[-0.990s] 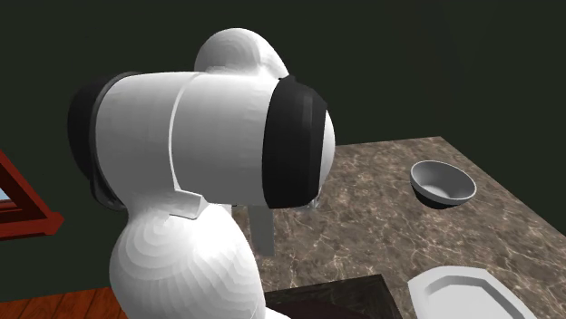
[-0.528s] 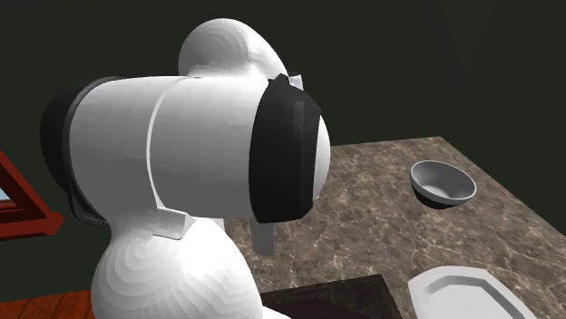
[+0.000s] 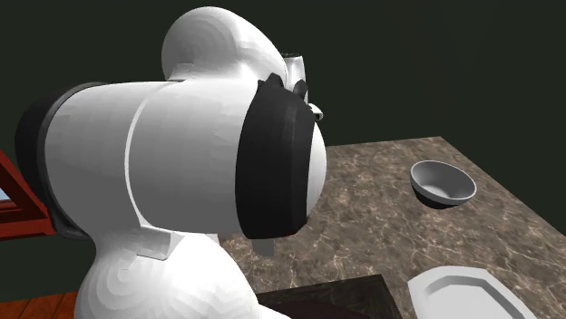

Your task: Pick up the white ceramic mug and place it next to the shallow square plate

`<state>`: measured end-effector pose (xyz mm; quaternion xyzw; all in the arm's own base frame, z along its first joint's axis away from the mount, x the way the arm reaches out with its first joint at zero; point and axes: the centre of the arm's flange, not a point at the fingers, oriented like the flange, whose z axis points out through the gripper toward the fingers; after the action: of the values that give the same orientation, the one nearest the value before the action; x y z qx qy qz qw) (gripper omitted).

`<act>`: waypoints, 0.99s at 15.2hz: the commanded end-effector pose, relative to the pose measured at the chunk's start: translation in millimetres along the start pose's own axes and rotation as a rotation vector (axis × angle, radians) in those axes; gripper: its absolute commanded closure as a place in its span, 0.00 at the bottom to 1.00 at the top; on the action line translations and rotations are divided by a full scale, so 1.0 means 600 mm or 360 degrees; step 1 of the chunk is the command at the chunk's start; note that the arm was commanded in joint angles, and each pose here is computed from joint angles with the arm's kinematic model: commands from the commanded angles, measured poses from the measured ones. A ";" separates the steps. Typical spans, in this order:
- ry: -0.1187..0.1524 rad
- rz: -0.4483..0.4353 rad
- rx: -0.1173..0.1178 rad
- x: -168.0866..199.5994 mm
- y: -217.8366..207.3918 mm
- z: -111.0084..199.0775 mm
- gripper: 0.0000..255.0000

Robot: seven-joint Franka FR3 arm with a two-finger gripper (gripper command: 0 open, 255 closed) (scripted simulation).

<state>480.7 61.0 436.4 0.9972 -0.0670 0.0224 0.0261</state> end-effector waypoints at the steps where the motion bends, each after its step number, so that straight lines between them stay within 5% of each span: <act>1: -0.0001 0.0000 0.0000 0.000 0.000 -0.018 1.00; 9: -0.0001 0.0000 0.0000 0.003 0.004 -0.085 1.00; 15: -0.0001 0.0000 0.0000 0.015 0.135 -0.078 1.00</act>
<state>476.4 -6.7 487.1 0.9971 -0.0681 0.0221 0.0261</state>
